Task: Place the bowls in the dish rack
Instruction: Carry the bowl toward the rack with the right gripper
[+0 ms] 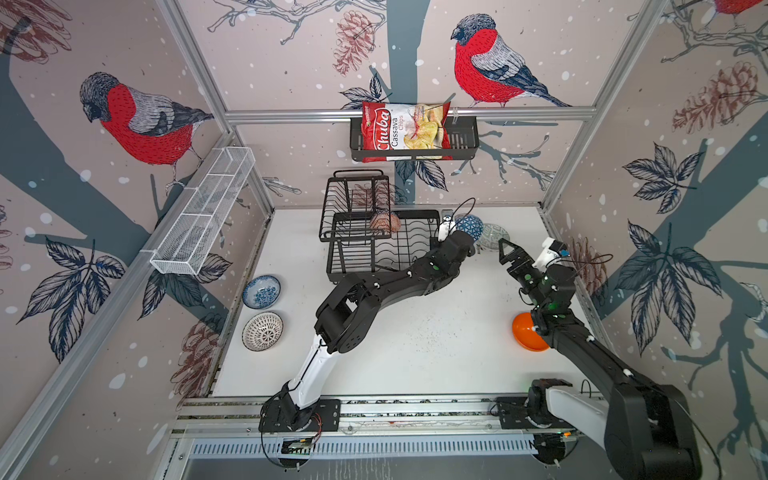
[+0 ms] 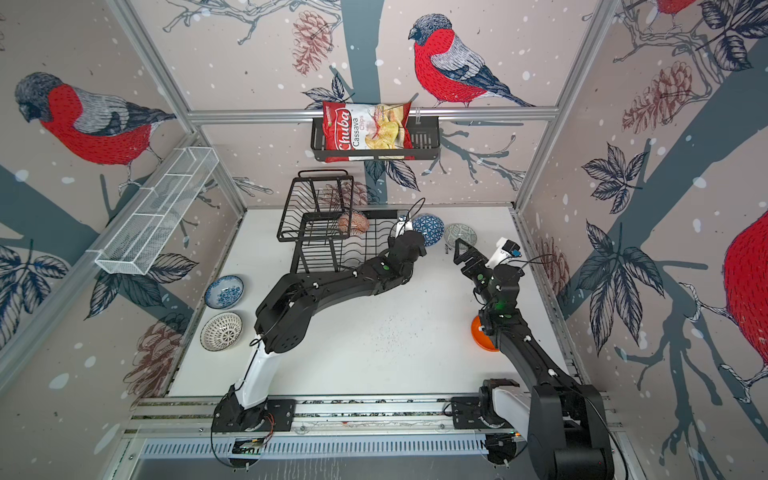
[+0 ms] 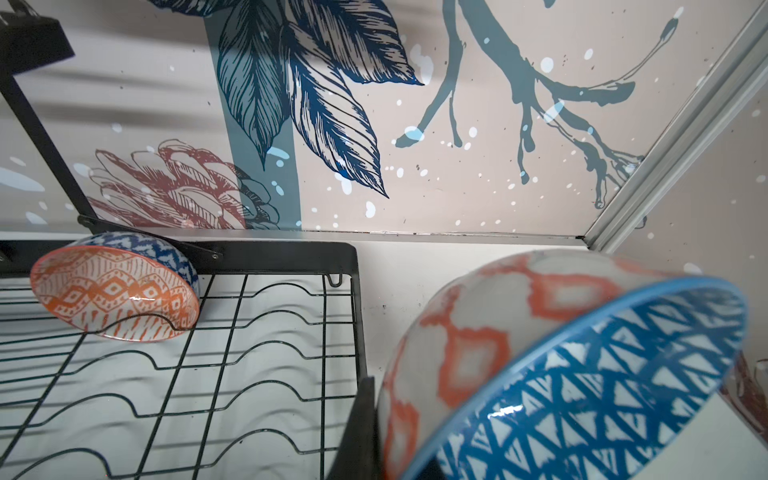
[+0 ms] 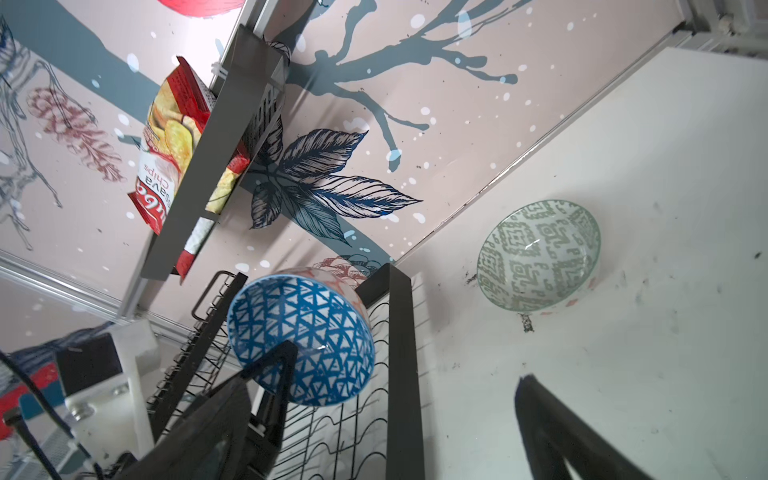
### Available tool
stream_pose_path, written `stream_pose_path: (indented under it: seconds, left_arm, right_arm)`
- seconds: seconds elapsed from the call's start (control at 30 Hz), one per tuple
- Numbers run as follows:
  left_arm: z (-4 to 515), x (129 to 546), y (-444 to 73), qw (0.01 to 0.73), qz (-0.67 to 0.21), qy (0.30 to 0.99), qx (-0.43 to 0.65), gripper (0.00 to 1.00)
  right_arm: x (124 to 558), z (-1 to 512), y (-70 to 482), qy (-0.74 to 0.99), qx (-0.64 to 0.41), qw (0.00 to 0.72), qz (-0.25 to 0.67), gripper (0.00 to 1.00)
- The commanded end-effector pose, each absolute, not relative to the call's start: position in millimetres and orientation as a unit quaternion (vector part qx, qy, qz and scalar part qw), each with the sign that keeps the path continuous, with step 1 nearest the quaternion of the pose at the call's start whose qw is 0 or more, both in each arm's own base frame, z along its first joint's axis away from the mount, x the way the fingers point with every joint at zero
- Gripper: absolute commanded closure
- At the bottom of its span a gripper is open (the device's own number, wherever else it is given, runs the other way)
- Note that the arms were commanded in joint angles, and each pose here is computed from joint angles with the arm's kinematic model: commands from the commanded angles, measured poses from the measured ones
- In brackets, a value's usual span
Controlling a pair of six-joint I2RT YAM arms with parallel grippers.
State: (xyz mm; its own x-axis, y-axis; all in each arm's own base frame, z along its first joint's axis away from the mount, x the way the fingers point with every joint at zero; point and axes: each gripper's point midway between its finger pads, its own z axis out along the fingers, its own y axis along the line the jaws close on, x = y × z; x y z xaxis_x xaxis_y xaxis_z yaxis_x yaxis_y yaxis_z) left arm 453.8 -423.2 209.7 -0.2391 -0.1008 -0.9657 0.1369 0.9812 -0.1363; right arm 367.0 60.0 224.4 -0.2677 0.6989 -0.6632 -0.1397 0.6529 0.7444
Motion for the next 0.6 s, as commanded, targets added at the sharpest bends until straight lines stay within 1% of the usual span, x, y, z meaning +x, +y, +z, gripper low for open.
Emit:
stream_pose_path:
  seconds: [0.0, 0.17, 0.3, 0.37, 0.47, 0.57]
  left_arm:
    - [238.1, 458.7, -417.9, 0.665, -0.084, 0.741, -0.021, 1.0]
    - [238.2, 458.1, -419.7, 0.68, -0.062, 0.73, -0.01, 1.0]
    - [235.6, 455.5, -419.6, 0.69, -0.063, 0.721, -0.006, 1.0]
    - [235.5, 452.1, -421.6, 0.695, -0.064, 0.716, -0.001, 1.0]
    - [234.7, 448.8, -422.5, 0.699, -0.064, 0.712, 0.004, 1.0]
    - [233.7, 445.9, -420.3, 0.701, -0.067, 0.71, 0.003, 1.0]
  right_arm:
    - [367.1, 242.1, 71.4, 0.678, 0.186, 0.558, 0.441, 0.0]
    - [375.9, 239.2, 81.0, 0.668, 0.213, 0.497, 0.511, 0.0]
    - [376.8, 257.0, 94.6, 0.644, 0.228, 0.466, 0.563, 0.05]
    - [377.1, 270.5, 104.9, 0.635, 0.22, 0.463, 0.578, 0.06]
    - [385.0, 273.3, 118.1, 0.641, 0.225, 0.442, 0.585, 0.07]
    - [390.1, 276.3, 122.9, 0.636, 0.245, 0.425, 0.596, 0.13]
